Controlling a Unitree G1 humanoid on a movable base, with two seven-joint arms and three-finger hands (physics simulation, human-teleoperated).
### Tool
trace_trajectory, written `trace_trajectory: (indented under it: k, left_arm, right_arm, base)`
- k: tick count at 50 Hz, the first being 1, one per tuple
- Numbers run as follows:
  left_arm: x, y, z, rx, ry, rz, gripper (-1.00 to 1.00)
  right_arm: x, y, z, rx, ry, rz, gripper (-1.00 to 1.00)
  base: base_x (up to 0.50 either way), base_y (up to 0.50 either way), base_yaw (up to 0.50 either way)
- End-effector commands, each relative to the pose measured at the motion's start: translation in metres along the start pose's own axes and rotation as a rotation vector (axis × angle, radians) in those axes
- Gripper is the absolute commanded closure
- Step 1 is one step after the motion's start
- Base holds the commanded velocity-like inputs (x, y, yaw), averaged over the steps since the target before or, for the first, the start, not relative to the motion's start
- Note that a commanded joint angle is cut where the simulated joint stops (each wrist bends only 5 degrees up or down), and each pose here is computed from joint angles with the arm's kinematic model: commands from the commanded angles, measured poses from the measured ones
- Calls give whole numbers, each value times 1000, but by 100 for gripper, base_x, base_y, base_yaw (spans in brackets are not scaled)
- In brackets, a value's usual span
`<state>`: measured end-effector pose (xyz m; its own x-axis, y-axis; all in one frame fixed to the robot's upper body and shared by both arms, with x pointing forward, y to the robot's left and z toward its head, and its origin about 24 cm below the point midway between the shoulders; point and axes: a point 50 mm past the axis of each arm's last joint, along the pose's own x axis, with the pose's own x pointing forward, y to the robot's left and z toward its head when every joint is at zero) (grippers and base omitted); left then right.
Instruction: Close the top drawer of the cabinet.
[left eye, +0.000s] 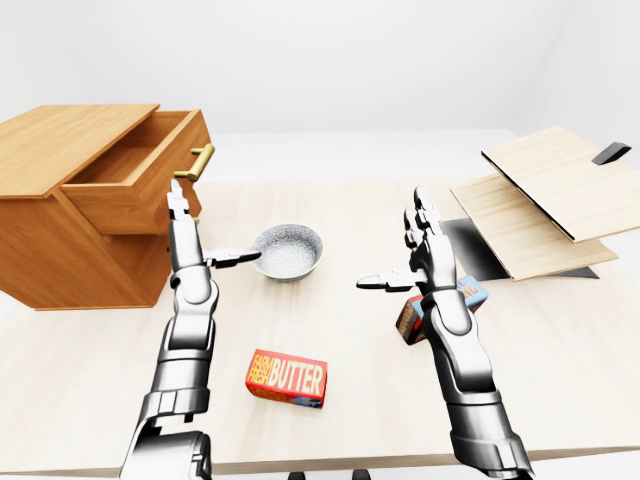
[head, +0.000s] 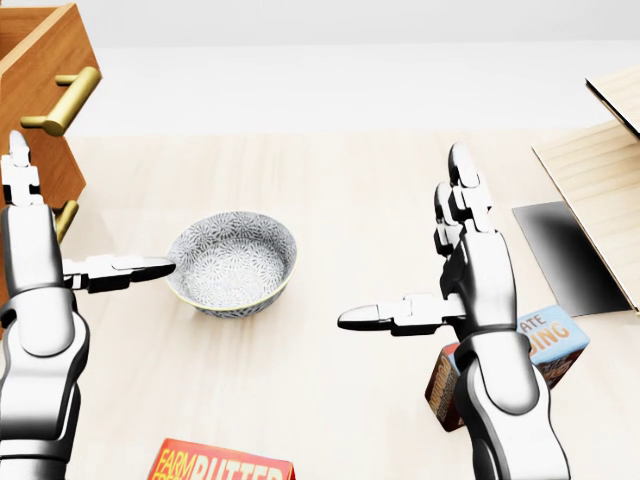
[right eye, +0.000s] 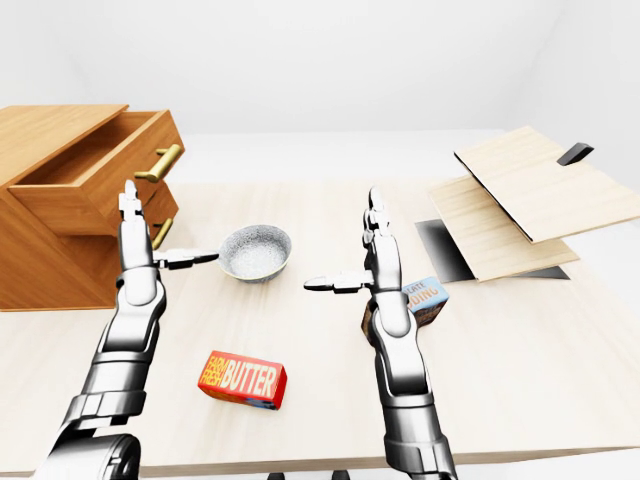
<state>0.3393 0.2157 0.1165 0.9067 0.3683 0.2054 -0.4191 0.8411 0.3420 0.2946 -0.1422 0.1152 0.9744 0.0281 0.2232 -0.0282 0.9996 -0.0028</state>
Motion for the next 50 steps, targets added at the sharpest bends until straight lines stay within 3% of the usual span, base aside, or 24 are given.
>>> trace_trajectory:
  k: [1, 50]
  left_arm:
    - [12, 23, 6, 47, -24, 138, -100]
    - [38, 84, 5, 38, 19, 363, -100]
  right_arm:
    - [-1, 0, -1, 0, 3, 1, -100]
    - [1, 1, -2, -3, 8, 5, -100]
  base:
    - [0, 0, 0]
    - [0, 0, 0]
